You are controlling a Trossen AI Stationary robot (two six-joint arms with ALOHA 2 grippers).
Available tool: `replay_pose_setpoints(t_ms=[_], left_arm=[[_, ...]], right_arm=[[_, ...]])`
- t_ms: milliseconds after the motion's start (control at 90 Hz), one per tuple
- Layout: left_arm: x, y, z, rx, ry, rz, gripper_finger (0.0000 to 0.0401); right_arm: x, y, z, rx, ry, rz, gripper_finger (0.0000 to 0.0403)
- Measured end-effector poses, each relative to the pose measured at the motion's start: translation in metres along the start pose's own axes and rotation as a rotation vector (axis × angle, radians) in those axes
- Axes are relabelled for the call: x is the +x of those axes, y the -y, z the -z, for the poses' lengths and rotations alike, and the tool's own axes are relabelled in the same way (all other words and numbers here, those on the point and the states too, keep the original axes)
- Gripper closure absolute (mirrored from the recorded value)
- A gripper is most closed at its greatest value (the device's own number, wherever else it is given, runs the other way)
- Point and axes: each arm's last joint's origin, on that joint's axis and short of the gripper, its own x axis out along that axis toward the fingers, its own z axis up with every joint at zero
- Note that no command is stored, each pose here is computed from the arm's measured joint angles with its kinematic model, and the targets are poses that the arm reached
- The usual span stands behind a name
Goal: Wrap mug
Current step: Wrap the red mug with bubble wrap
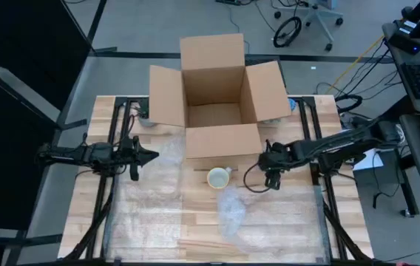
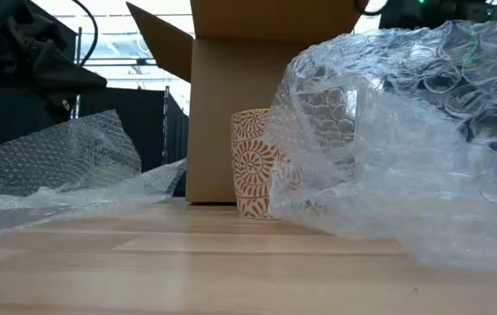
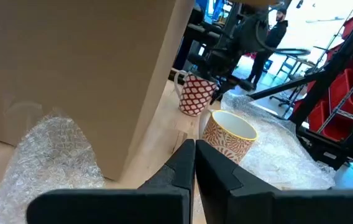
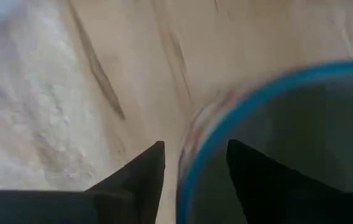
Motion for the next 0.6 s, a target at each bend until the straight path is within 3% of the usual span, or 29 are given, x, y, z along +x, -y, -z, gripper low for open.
replay_pose_setpoints(t_ms=[222, 433, 600], left_arm=[[0.0, 0.0, 0.0, 0.0, 0.0, 0.0, 0.0401], [0.0, 0.0, 0.0, 0.0, 0.001, -0.001, 0.0401], [0.0, 0.0, 0.0, -0.001, 0.005, 0.001, 0.0401]], right_arm=[[0.006, -0.001, 0.002, 0.016, -0.058, 0.019, 0.0388], [-0.013, -0.014, -0.001, -0.019, -0.027, -0.006, 0.0395], [-0.042, -0.046, -0.005, -0.07, 0.043, -0.078, 0.0395]])
